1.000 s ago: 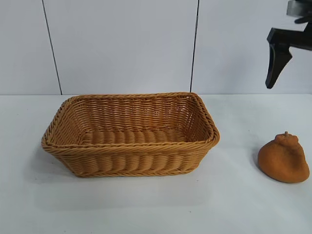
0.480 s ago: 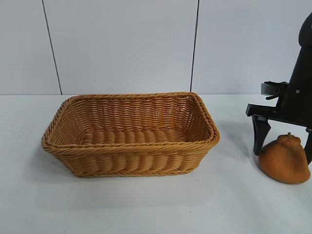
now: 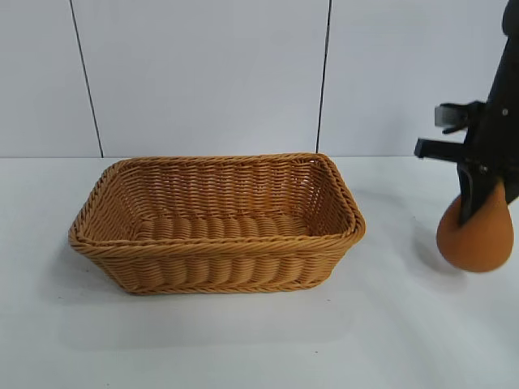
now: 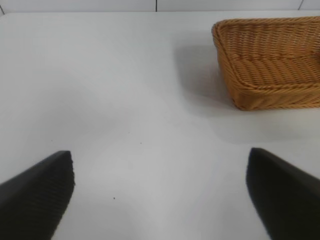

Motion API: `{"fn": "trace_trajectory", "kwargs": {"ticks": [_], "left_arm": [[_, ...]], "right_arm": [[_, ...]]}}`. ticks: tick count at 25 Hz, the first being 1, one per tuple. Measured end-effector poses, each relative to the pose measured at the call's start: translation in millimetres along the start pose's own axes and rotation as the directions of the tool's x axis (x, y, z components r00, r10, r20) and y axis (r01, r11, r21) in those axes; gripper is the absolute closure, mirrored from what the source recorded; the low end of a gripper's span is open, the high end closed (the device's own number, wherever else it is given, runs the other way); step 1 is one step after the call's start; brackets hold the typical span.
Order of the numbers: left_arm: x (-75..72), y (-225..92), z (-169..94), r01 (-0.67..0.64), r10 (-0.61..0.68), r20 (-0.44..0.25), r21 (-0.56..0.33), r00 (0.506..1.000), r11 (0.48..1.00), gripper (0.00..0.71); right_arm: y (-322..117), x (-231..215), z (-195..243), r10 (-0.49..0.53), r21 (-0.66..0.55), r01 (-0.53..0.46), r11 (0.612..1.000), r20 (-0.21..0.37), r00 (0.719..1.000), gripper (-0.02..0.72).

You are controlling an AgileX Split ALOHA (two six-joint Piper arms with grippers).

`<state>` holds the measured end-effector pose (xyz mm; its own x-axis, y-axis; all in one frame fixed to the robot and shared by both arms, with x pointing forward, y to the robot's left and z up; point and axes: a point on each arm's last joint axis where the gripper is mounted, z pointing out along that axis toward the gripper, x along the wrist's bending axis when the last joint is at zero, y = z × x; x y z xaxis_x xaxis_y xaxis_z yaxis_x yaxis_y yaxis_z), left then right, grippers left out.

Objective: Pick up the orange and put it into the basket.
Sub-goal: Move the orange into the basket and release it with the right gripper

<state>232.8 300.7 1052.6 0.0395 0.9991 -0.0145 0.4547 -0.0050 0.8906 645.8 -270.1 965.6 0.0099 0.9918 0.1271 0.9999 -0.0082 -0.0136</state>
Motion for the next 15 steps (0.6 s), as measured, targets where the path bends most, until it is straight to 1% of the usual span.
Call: {"fn": "trace_trajectory", "kwargs": {"ticks": [2,6,8,11,15], "left_arm": [[0.0,0,0,0.0,0.0,0.0,-0.001,1.0,1.0,0.044],[-0.1,0,0,0.0,0.0,0.001,-0.003,1.0,1.0,0.044],[-0.1,0,0,0.0,0.0,0.001,-0.003,1.0,1.0,0.044],[-0.1,0,0,0.0,0.0,0.001,-0.003,1.0,1.0,0.044],[-0.1,0,0,0.0,0.0,0.001,-0.003,1.0,1.0,0.044]], "right_arm": [[8,6,-35,-0.013,-0.117,0.012,0.993,-0.013,1.0,0.658],[15,14,-85,-0.007,-0.271,-0.003,0.962,-0.038,0.999,0.658],[17,16,-96,-0.01,-0.304,-0.004,0.953,-0.045,0.999,0.658],[16,27,-97,-0.033,-0.303,0.018,0.953,-0.045,0.998,0.658],[9,62,-92,-0.107,-0.282,0.09,0.955,-0.048,0.993,0.658]]}}
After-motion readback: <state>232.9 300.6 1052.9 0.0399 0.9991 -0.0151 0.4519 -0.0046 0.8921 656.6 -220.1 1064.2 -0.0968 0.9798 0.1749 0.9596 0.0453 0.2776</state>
